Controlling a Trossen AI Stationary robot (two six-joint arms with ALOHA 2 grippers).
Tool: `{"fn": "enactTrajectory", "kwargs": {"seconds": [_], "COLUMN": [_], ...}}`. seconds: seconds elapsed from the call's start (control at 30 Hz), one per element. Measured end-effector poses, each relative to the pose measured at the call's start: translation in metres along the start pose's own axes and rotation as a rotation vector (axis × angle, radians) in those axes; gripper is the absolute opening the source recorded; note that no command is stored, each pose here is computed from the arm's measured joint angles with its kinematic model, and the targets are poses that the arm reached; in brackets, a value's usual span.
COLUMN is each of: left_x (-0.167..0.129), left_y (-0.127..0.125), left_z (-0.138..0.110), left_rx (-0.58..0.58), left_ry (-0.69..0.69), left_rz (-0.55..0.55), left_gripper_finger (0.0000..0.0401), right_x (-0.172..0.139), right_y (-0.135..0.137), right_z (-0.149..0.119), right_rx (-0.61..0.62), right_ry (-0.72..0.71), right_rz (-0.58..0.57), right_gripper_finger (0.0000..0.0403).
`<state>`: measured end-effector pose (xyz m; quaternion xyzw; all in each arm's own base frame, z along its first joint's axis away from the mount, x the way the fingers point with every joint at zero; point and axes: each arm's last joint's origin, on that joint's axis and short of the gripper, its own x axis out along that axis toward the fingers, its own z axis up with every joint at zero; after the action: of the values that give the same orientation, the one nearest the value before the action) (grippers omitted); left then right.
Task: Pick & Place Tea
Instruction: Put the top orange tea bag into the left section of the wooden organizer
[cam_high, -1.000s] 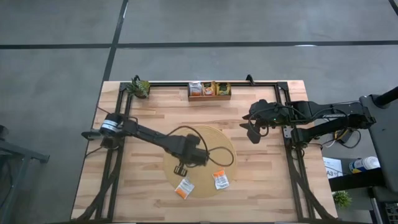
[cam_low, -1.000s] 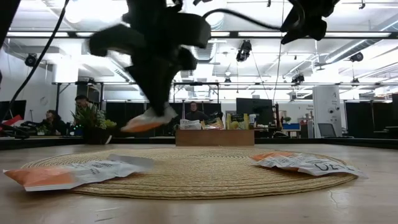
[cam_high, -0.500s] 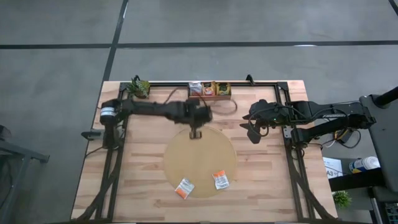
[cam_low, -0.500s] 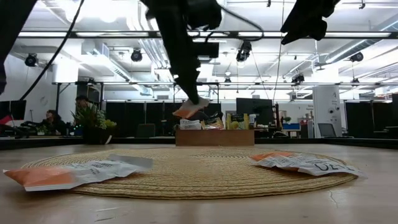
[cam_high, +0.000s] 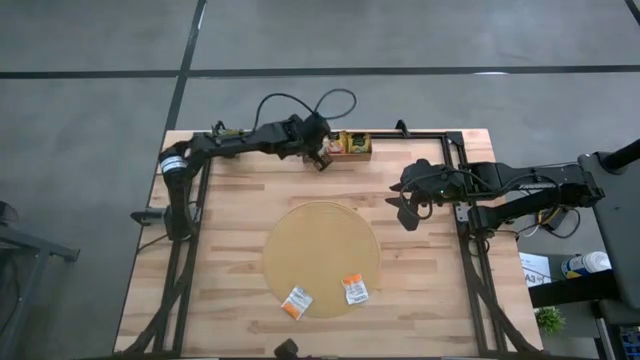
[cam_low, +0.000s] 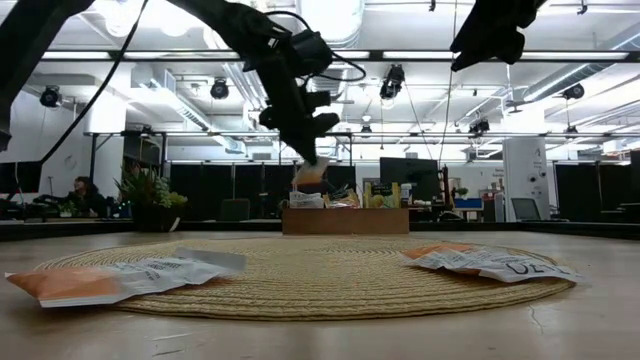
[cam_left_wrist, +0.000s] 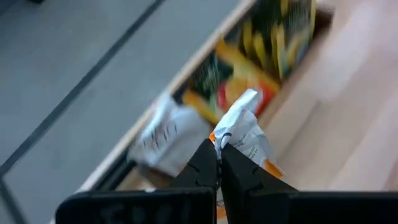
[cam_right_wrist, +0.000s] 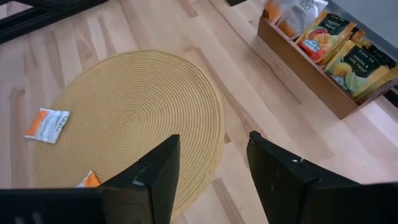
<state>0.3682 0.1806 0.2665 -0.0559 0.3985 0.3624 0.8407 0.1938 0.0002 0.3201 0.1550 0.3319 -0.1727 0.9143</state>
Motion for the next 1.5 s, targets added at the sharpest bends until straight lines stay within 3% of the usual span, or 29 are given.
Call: {"fn": "enactTrajectory", "kwargs": {"seconds": [0.27, 0.4, 0.7, 0.9, 1.5], "left_x": [0.005, 0.013, 0.029, 0.032, 0.033], "left_y": [0.014, 0.021, 0.018, 0.019, 0.021], "left_z": [0.010, 0.003, -0.013, -0.019, -0.015], "left_rx": [-0.116, -0.162, -0.312, -0.318, -0.318], "left_ry": [-0.101, -0.087, -0.151, -0.152, -0.194], "left_rz": [0.062, 0.135, 0.130, 0.194, 0.212], "left_gripper_finger": [0.0005, 0.0005, 0.0005, 0.0005, 0.0005], "right_x": [0.000, 0.000, 0.000, 0.000, 0.000], "right_y": [-0.001, -0.001, -0.001, -0.001, -0.001], "right_z": [0.000, 0.001, 0.001, 0.001, 0.001], "right_rx": [0.000, 0.000, 0.001, 0.001, 0.005], "right_ry": [-0.011, -0.013, -0.017, -0.017, -0.020], "right_rz": [-0.022, -0.023, -0.030, -0.030, -0.037], "right_gripper_finger": [0.0182, 0.0182, 0.0182, 0.0182, 0.0182]}}
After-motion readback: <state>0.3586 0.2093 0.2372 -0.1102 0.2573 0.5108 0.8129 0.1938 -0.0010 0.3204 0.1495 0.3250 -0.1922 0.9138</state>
